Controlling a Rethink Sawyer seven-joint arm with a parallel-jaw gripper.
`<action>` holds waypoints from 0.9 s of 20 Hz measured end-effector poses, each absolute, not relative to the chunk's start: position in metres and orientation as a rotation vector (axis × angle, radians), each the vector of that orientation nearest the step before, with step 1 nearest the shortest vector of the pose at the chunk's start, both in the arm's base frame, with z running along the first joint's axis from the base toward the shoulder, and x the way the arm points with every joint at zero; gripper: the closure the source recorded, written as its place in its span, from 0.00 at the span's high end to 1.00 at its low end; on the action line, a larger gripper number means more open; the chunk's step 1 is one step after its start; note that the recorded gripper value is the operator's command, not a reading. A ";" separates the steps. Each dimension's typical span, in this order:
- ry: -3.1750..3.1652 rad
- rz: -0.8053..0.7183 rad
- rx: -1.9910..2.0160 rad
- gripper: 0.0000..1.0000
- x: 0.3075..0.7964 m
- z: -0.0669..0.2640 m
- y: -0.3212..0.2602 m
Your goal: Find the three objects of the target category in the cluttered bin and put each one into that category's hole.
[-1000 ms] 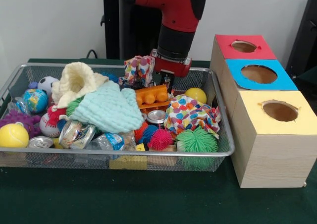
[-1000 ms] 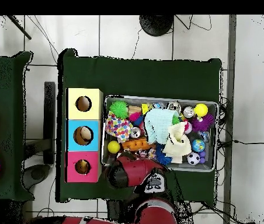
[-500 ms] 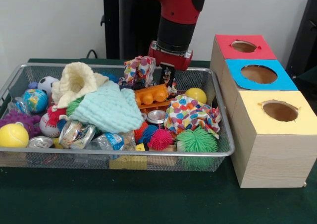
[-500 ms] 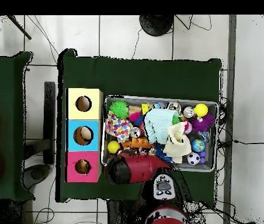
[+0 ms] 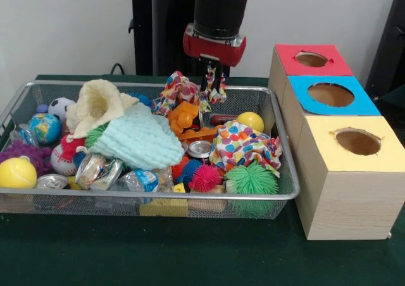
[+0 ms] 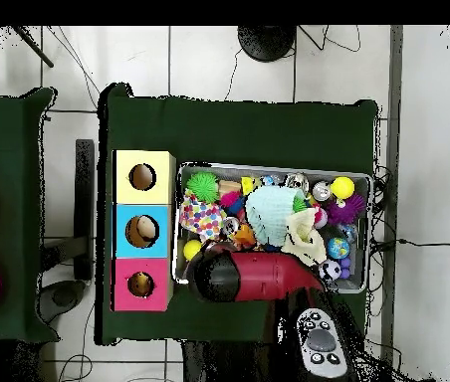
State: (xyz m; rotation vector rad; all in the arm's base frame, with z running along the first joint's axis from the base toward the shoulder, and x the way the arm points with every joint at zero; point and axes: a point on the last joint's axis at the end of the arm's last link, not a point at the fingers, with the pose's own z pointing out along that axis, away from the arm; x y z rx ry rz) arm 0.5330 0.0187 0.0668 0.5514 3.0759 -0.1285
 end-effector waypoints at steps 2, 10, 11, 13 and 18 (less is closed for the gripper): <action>3.068 -0.121 0.552 0.00 0.539 0.078 0.018; 2.976 -0.128 0.475 0.00 0.564 0.106 0.016; 2.966 -0.137 0.457 0.00 0.568 0.109 0.015; 2.934 -0.160 0.414 0.00 0.577 0.118 0.011; 2.891 -0.177 0.403 0.00 0.594 0.127 -0.008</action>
